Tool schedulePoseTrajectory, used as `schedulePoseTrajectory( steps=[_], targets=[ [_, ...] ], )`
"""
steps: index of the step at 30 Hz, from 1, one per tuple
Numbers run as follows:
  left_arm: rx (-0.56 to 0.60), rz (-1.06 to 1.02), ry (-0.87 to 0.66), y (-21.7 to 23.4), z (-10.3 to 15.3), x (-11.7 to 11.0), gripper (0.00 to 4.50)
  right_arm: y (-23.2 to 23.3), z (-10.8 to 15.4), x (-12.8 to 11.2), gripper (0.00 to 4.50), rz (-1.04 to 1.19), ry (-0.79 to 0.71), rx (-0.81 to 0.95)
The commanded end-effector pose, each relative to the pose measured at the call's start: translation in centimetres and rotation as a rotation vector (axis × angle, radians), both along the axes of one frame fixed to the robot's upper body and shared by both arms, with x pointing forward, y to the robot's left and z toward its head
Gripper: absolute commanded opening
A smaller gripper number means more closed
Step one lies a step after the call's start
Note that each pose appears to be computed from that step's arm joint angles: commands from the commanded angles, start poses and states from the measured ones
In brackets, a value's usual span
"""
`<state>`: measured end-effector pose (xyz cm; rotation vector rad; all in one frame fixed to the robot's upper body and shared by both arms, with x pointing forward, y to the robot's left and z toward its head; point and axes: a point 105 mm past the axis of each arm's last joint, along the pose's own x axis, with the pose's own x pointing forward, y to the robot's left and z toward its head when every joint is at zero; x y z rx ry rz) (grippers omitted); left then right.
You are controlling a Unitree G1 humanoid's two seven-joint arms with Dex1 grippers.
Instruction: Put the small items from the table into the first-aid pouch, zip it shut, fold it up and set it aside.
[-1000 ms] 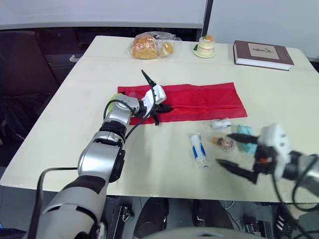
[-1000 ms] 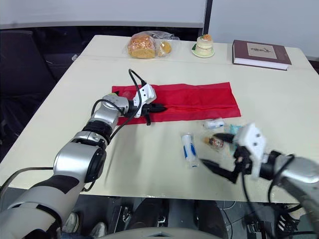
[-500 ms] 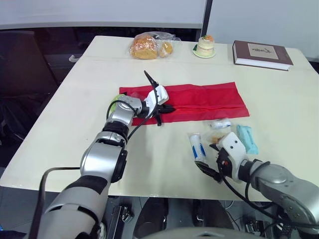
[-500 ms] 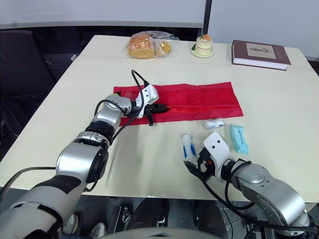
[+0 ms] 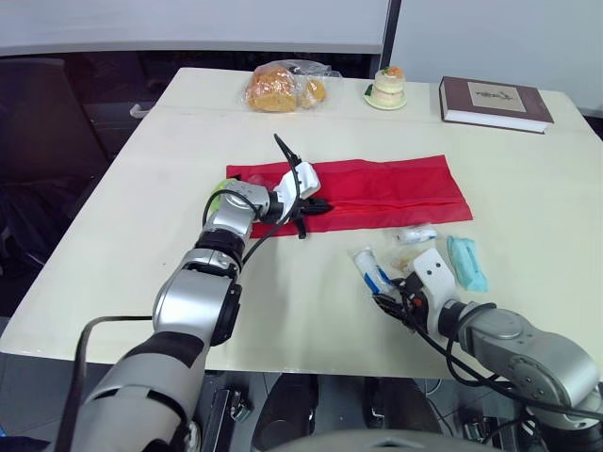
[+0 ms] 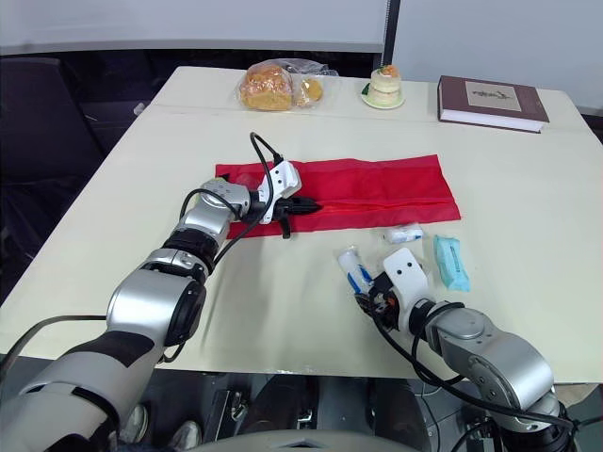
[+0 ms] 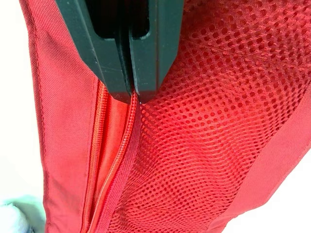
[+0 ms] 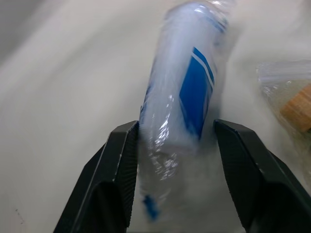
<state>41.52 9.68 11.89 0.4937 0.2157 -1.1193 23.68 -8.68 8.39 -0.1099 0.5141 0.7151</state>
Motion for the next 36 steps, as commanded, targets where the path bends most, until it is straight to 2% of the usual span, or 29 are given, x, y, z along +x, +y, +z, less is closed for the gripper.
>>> schedulePoseTrajectory(
  steps=[1, 2, 3, 10, 18, 36],
  targets=[
    [0.001, -0.020, -0.043, -0.5, 1.3, 0.3, 0.00, 0.1, 0.8, 0.2, 0.77, 0.011, -0.041, 0.010],
    [0.001, -0.020, -0.043, -0.5, 1.3, 0.3, 0.00, 0.1, 1.0, 0.2, 0.29, 0.013, -0.048, 0.014],
    [0.001, -0.020, -0.043, -0.5, 1.3, 0.3, 0.00, 0.1, 1.2, 0.2, 0.04, 0.016, -0.057, 0.018],
    [-0.010, -0.018, -0.045, -0.6, 1.4, 0.3, 0.00, 0.2, 2.9, 0.7, 0.04, 0.021, -0.112, 0.039],
    [-0.029, -0.022, -0.048, -0.9, 1.7, 0.4, 0.00, 0.5, 4.7, 2.7, 0.04, -0.087, -0.134, 0.126],
    [-0.082, -0.185, -0.064, -4.2, 1.9, -1.5, 0.00, 1.8, 3.3, 7.1, 0.04, -0.173, -0.077, 0.095]
  ],
)
